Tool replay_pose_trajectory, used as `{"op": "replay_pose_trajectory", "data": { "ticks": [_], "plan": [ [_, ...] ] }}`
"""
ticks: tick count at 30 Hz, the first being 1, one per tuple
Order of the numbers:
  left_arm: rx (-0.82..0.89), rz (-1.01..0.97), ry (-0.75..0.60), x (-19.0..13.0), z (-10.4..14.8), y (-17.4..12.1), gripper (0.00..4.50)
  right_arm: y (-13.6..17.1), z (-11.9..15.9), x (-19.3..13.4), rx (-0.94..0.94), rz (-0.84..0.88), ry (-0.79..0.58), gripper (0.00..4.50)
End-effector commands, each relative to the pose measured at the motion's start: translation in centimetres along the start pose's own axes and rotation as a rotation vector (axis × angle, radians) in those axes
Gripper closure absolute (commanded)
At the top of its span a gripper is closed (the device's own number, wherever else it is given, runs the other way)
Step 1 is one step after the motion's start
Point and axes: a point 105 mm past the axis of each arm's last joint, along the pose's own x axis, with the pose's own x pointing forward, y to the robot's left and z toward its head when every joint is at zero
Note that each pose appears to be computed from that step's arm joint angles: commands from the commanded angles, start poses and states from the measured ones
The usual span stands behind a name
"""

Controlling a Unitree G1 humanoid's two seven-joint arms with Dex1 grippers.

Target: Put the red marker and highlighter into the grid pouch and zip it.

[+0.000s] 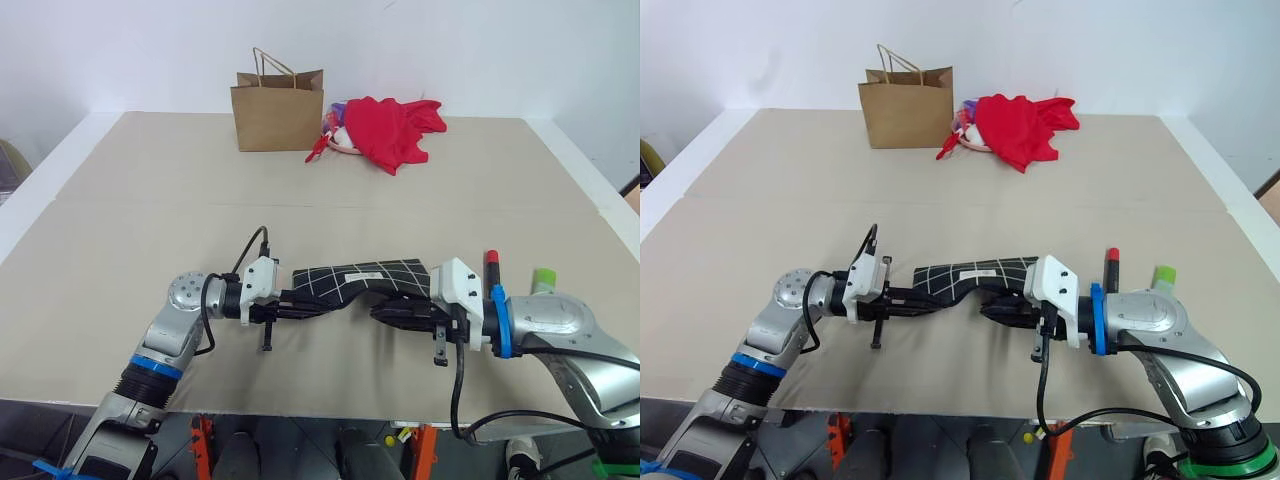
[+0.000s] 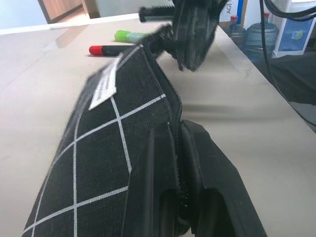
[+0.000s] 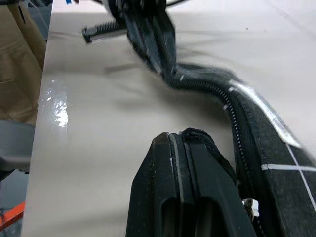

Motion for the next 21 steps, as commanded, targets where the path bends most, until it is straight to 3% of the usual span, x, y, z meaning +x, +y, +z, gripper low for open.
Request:
{"op": "replay_pose_trajectory", "data": {
  "ticks": [1, 8, 21],
  "plan": [
    [0.034, -0.016, -0.016, 0.2, 0.9, -0.2, 4.50, -0.7, 0.7, -0.8, -0.032, -0.019, -0.018, 4.48],
    [0.066, -0.039, 0.016, -0.2, 0.6, -0.2, 4.50, -0.4, -0.1, -2.4, -0.015, 0.026, 0.026, 4.48],
    [0.118, -0.026, 0.014, -0.7, 1.2, 0.5, 4.50, 1.0, -0.2, -1.3, -0.019, 0.093, 0.012, 4.48]
  ]
}}
